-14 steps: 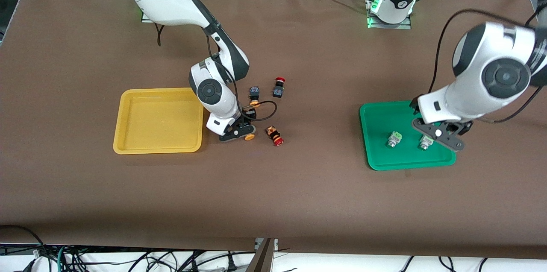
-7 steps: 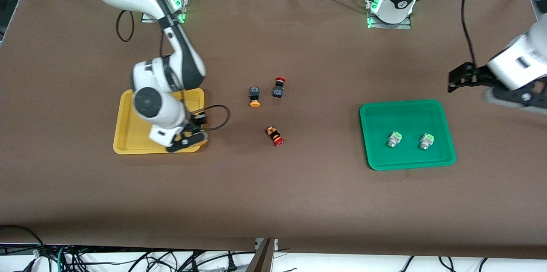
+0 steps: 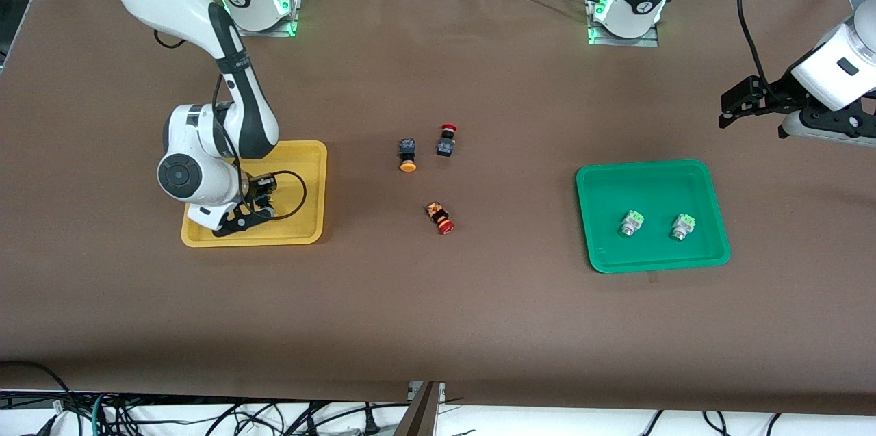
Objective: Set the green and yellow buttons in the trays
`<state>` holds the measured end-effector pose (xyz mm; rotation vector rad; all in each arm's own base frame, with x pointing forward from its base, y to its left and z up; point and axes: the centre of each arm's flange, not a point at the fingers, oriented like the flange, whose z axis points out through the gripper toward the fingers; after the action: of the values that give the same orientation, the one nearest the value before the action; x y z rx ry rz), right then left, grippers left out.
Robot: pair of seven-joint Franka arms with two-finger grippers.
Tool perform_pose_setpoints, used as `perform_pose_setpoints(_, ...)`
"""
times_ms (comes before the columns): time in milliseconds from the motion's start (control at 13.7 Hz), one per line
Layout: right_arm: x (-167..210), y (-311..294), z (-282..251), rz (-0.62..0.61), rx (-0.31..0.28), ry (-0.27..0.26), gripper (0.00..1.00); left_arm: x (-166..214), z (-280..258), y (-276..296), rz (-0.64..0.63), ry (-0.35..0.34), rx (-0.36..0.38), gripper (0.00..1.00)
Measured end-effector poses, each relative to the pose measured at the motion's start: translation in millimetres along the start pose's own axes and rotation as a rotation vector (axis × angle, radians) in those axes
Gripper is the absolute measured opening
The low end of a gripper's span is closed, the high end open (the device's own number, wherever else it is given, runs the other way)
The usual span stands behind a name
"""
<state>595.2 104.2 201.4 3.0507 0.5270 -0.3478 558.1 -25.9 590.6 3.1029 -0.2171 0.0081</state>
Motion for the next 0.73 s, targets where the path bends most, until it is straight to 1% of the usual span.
perform_pose_setpoints(146,0,-3,-4,0.031,0.039,0.010,0.72,0,0,-1,-0.001,-0.001,0.000,1.00)
perform_pose_setpoints(218,0,-8,-9,0.056,0.066,0.006,0.74,0,0,-1,-0.001,-0.002,0.000,1.00)
perform_pose_setpoints(364,0,-35,-22,0.129,0.110,-0.009,0.74,0,0,0,0.000,-0.002,0.000,1.00)
perform_pose_setpoints(437,1,-61,-27,0.169,0.129,-0.013,0.74,0,0,0,0.001,-0.004,0.000,1.00)
perform_pose_setpoints(655,-1,-165,-32,0.317,0.171,-0.044,0.74,-2,2,2,0.004,-0.017,-0.002,1.00)
perform_pose_setpoints(728,-3,-199,-31,0.374,0.183,-0.046,0.74,-2,2,2,0.003,-0.019,-0.002,1.00)
